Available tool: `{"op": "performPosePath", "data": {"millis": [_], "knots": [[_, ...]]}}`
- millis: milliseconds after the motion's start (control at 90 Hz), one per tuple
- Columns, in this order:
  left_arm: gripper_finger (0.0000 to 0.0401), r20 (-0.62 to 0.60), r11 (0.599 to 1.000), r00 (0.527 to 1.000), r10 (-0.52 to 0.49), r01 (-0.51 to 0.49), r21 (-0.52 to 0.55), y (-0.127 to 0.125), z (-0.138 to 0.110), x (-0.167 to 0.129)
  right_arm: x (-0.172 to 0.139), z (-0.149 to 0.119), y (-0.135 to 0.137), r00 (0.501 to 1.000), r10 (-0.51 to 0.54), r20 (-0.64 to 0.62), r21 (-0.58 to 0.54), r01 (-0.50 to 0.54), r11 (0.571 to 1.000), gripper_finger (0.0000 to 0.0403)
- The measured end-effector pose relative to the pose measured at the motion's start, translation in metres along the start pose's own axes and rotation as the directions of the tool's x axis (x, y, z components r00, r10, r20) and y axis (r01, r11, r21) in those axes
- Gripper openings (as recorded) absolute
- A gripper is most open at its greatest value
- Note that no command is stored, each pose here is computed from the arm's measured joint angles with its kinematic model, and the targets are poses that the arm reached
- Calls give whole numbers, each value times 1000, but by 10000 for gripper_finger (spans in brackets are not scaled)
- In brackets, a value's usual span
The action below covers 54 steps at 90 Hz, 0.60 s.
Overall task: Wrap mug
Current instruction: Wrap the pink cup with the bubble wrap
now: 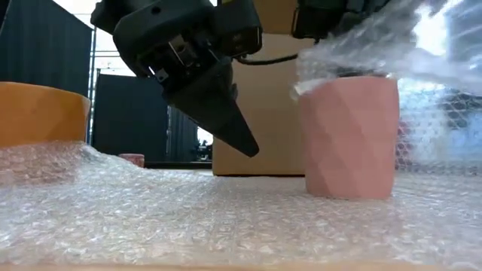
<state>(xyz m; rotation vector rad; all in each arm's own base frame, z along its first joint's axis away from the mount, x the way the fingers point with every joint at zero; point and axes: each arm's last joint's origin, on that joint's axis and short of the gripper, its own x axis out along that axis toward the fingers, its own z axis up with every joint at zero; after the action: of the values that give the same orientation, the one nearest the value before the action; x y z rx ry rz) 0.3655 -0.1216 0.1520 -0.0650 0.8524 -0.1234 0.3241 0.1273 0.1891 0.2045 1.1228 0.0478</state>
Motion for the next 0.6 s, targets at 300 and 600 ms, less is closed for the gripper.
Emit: {"op": "performPosePath", "data": {"millis": [300,600], "knots": [[56,2,1000,1000,0,0,5,0,0,0,-31,27,7,999,-19,-48,-21,18,1000,155],[56,1,1000,1000,0,0,6,0,0,0,-37,28,2,995,-44,-86,-23,42,999,197]]}}
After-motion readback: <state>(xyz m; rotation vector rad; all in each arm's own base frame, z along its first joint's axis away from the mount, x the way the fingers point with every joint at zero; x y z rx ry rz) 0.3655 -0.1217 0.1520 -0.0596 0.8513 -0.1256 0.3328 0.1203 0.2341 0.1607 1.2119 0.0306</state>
